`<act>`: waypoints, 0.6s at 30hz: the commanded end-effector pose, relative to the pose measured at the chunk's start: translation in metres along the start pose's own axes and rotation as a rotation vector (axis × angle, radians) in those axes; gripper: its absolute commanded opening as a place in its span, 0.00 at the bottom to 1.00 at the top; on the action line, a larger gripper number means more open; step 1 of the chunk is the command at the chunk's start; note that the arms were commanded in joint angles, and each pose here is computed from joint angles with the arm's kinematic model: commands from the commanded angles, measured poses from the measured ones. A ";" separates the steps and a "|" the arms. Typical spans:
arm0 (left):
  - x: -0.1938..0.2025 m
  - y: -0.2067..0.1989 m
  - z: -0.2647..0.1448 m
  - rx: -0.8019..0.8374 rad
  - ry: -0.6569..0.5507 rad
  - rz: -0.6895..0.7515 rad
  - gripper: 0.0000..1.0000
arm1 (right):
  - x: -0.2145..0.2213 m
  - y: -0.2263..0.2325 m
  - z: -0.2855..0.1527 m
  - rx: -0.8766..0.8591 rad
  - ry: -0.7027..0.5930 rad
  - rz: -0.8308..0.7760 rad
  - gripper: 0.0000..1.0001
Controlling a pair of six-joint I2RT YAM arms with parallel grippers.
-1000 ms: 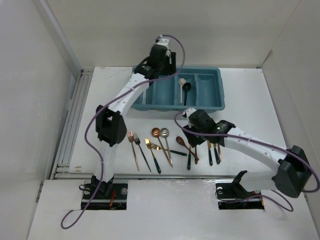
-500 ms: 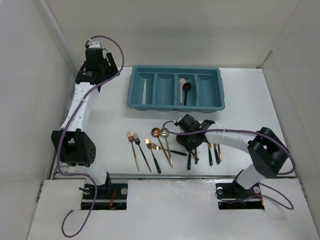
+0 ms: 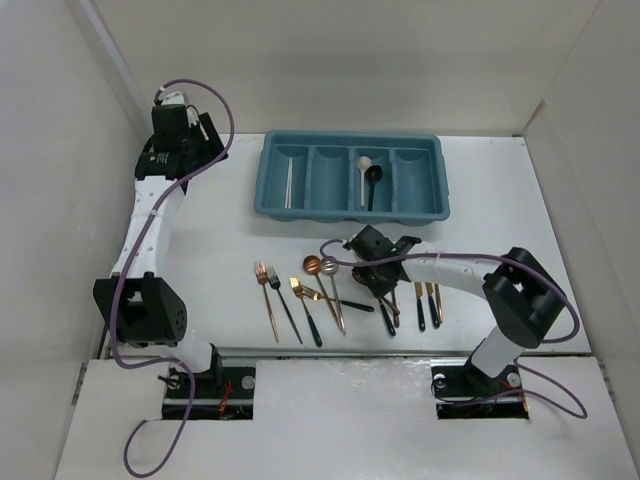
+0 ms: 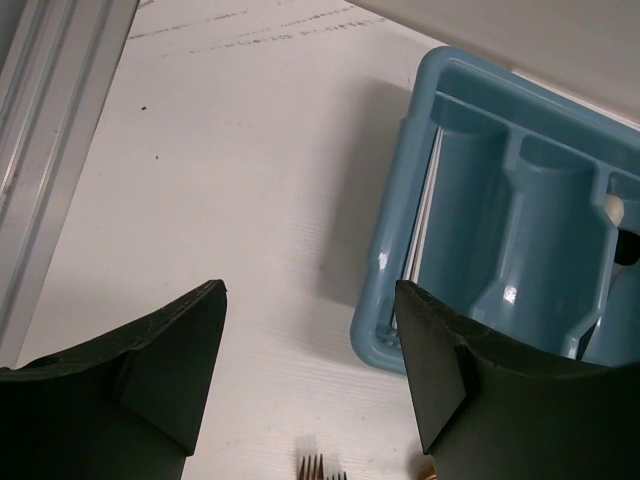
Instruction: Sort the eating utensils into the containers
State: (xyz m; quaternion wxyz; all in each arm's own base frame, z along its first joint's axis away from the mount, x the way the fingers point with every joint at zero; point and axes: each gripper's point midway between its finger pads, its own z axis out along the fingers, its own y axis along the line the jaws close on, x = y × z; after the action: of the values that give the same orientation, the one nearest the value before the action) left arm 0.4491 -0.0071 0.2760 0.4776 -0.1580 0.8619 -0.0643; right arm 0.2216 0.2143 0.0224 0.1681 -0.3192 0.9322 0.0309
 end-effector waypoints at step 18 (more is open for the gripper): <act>0.008 -0.008 -0.012 0.080 0.015 -0.023 0.64 | -0.218 -0.065 -0.240 0.202 -0.746 0.196 0.00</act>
State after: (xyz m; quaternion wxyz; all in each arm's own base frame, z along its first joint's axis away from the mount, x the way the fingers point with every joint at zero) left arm 0.4414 -0.0157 0.2587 0.4541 -0.1488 0.8737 -0.0909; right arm 0.3110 0.2629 0.2741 0.4477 -0.2409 0.8565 0.0897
